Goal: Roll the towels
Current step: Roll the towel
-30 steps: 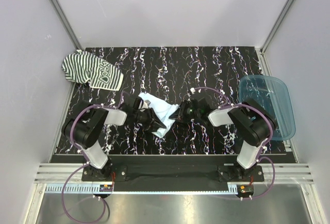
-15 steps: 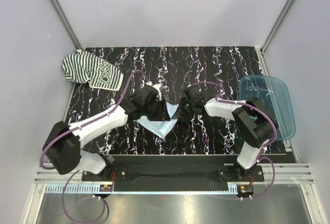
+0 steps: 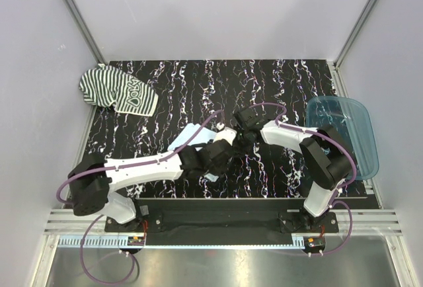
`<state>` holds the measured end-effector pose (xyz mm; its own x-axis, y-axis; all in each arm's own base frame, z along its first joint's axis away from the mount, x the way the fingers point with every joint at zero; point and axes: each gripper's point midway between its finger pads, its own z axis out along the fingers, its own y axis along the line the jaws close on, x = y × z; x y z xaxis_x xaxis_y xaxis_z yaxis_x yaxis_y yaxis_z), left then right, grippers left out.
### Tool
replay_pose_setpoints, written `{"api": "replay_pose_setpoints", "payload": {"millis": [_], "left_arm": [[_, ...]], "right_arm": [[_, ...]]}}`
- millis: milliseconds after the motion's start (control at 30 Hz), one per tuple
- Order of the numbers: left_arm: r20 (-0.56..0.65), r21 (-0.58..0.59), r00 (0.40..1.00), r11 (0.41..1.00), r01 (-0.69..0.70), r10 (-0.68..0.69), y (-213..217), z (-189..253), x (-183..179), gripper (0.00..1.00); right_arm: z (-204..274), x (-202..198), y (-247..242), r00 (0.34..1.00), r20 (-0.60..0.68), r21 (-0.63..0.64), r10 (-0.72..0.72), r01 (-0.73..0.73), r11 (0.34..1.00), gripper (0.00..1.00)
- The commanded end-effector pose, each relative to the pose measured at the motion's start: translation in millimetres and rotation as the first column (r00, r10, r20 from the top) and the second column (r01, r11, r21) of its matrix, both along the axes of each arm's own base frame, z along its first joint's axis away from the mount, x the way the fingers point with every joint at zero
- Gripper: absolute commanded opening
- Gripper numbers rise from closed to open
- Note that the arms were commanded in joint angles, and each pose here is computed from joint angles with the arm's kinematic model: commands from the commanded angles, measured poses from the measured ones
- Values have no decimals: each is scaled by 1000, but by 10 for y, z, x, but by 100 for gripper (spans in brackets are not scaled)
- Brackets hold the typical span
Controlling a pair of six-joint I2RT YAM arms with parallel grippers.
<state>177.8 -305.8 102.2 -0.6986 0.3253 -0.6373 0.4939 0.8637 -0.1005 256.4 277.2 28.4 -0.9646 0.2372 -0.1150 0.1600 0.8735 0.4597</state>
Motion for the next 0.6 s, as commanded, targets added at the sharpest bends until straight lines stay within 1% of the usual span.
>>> {"api": "replay_pose_setpoints", "payload": {"millis": [0, 133, 267, 567], "left_arm": [[131, 67, 991, 997, -39, 30, 11, 26, 147, 45], [172, 110, 985, 994, -12, -7, -108, -12, 82, 45], [168, 147, 986, 989, -6, -19, -140, -156, 69, 45], [139, 187, 990, 982, -6, -20, -107, -489, 32, 45]], "right_arm": [[72, -20, -21, 1000, 8, -32, 21, -21, 999, 5], [78, -20, -26, 1000, 5, -40, 28, -27, 999, 5], [67, -31, -23, 999, -1, -43, 35, -35, 998, 5], [65, -43, -10, 999, -11, -42, 49, -49, 998, 4]]}}
